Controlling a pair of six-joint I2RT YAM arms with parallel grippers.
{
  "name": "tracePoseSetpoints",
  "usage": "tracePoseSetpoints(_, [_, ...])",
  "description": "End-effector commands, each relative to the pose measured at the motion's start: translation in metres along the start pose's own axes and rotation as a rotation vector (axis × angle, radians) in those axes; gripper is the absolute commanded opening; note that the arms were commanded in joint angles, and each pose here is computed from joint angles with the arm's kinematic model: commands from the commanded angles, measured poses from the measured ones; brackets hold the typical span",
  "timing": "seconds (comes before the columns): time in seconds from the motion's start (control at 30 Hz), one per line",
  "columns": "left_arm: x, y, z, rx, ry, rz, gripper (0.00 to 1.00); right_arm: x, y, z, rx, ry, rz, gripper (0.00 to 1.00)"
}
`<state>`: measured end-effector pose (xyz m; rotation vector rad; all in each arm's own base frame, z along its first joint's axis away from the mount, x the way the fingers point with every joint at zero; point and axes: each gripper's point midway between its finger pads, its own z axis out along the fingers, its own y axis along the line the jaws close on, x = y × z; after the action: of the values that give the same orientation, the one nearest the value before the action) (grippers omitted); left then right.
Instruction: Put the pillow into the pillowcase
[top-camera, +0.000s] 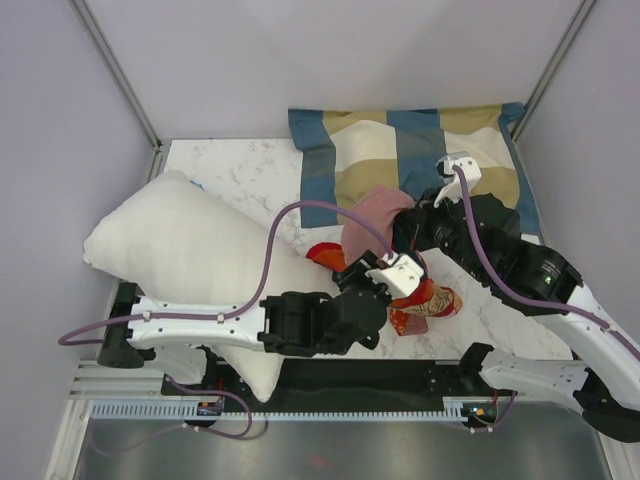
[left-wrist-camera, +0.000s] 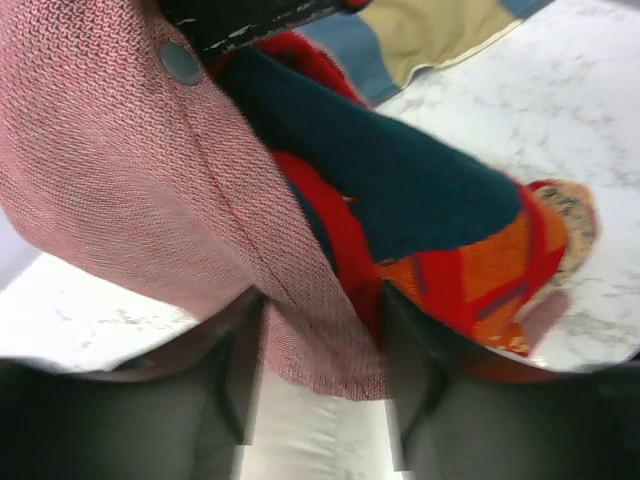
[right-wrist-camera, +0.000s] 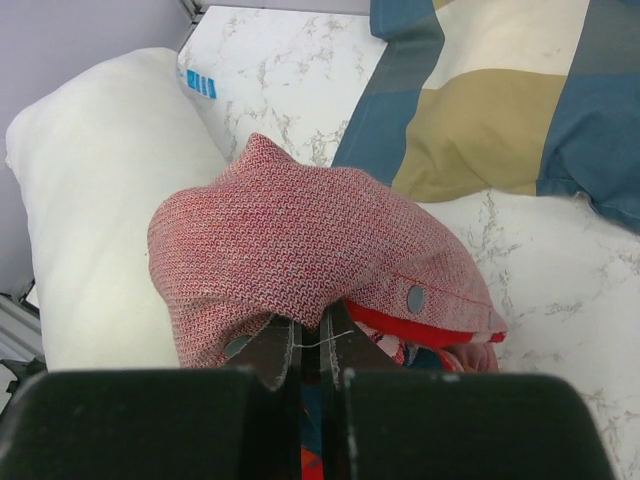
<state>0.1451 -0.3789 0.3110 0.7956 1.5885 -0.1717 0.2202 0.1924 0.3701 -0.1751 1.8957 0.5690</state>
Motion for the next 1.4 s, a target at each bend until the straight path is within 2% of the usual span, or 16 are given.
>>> tracePoseSetpoints(0.0, [-0.004, 0.031, 0.010, -0.073, 0.038, -0.080, 0.49, -0.035, 0.008, -0.012, -0.025, -0.103, 0.053, 0.00])
tracePoseSetpoints(0.13, [-0.004, 0.040, 0.004, -0.061, 0.037, -0.138, 0.03, -0.032, 0.005, -0.013, -0.022, -0.103, 0.045, 0.02])
tracePoseSetpoints(0.17, [-0.006, 0.042, 0.000, -0.050, 0.034, -0.157, 0.02, -0.031, 0.004, -0.013, -0.018, -0.103, 0.040, 0.10])
tracePoseSetpoints(0.23, [-0.016, 0.050, -0.020, 0.041, 0.013, -0.234, 0.02, -0.024, -0.004, -0.014, 0.001, -0.103, 0.025, 0.47])
tracePoseSetpoints(0.3, [-0.014, 0.044, -0.042, 0.205, 0.043, -0.266, 0.02, -0.018, -0.011, -0.016, 0.016, -0.108, 0.013, 0.66])
tracePoseSetpoints(0.47, [-0.021, 0.053, -0.124, 0.526, 0.107, -0.471, 0.02, 0.020, -0.029, -0.014, 0.042, -0.075, -0.012, 0.71])
tracePoseSetpoints(0.5, [-0.017, 0.042, -0.140, 0.626, 0.150, -0.497, 0.02, 0.023, -0.030, -0.017, 0.027, -0.082, -0.008, 0.71])
tracePoseSetpoints(0.6, [0.003, 0.028, -0.165, 0.738, 0.266, -0.527, 0.02, 0.049, -0.026, -0.009, -0.033, -0.046, -0.044, 0.74])
tracePoseSetpoints(0.67, [0.034, 0.026, -0.162, 0.673, 0.396, -0.504, 0.02, 0.073, -0.016, -0.002, -0.114, 0.006, -0.075, 0.75])
tracePoseSetpoints(0.73, [0.068, 0.046, -0.152, 0.457, 0.542, -0.484, 0.02, 0.097, -0.013, 0.005, -0.156, 0.050, -0.088, 0.76])
tracePoseSetpoints(0.83, [0.097, 0.098, -0.153, 0.124, 0.640, -0.474, 0.02, 0.129, -0.001, 0.012, -0.263, 0.113, -0.102, 0.81])
tracePoseSetpoints(0.87, [0.104, 0.119, -0.151, -0.003, 0.636, -0.450, 0.03, 0.138, 0.000, 0.015, -0.274, 0.135, -0.105, 0.81])
tracePoseSetpoints(0.97, [0.109, 0.149, -0.150, -0.128, 0.609, -0.594, 0.02, 0.164, 0.005, 0.022, -0.327, 0.188, -0.112, 0.82])
tracePoseSetpoints(1.07, [0.117, 0.171, -0.154, -0.212, 0.571, -0.647, 0.02, 0.179, 0.002, 0.027, -0.323, 0.205, -0.086, 0.81])
tracePoseSetpoints(1.23, [0.115, 0.200, -0.163, -0.297, 0.449, -0.728, 0.02, 0.199, -0.040, 0.036, -0.056, 0.255, 0.018, 0.83])
tracePoseSetpoints(1.37, [0.114, 0.209, -0.167, -0.307, 0.402, -0.745, 0.02, 0.207, -0.041, 0.034, -0.072, 0.268, 0.011, 0.83])
